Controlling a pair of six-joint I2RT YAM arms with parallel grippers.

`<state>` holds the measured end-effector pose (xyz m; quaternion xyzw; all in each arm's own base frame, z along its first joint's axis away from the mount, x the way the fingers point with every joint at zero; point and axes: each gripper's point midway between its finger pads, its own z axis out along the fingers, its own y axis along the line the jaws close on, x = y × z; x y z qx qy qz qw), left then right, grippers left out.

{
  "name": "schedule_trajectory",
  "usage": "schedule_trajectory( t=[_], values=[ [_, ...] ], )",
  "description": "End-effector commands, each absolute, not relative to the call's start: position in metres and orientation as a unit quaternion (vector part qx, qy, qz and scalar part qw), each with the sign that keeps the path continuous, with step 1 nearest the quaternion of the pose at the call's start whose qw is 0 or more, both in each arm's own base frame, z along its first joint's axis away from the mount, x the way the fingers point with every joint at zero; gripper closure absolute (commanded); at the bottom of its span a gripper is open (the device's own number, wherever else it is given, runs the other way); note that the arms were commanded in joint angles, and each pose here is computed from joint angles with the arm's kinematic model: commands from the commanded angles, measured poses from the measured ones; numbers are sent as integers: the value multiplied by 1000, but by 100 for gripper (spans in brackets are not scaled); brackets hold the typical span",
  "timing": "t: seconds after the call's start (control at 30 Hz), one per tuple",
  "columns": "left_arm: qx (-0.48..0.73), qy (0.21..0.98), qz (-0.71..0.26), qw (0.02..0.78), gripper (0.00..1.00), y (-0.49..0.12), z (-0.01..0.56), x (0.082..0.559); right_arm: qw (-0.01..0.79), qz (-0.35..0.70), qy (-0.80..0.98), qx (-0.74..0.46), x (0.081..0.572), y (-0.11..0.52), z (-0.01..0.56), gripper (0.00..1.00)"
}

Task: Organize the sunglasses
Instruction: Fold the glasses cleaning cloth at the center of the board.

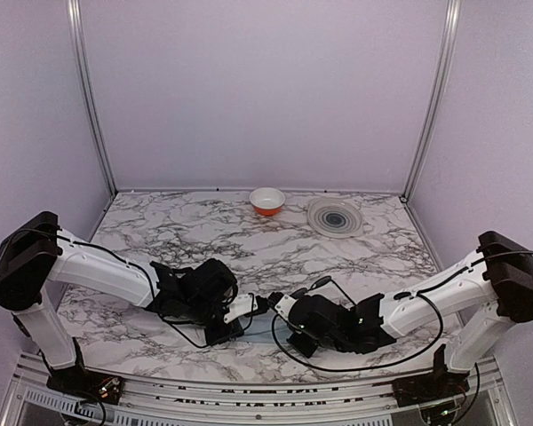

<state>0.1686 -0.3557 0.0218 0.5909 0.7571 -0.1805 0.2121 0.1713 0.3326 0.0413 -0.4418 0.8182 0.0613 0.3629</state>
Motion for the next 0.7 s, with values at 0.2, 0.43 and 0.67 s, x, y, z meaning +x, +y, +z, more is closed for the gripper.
schedule_trajectory(
  t=[0.2, 0.43, 0.67],
  values=[
    [564, 772, -170, 238, 100, -369, 33, 192, 340, 48, 788, -511, 158, 343, 34, 100],
    [560, 776, -166, 239, 100, -367, 33, 195, 338, 44, 789, -512, 159, 344, 32, 100],
    [557, 780, -165, 233, 100, -369, 29, 197, 341, 43, 791, -507, 160, 344, 34, 88]
  ],
)
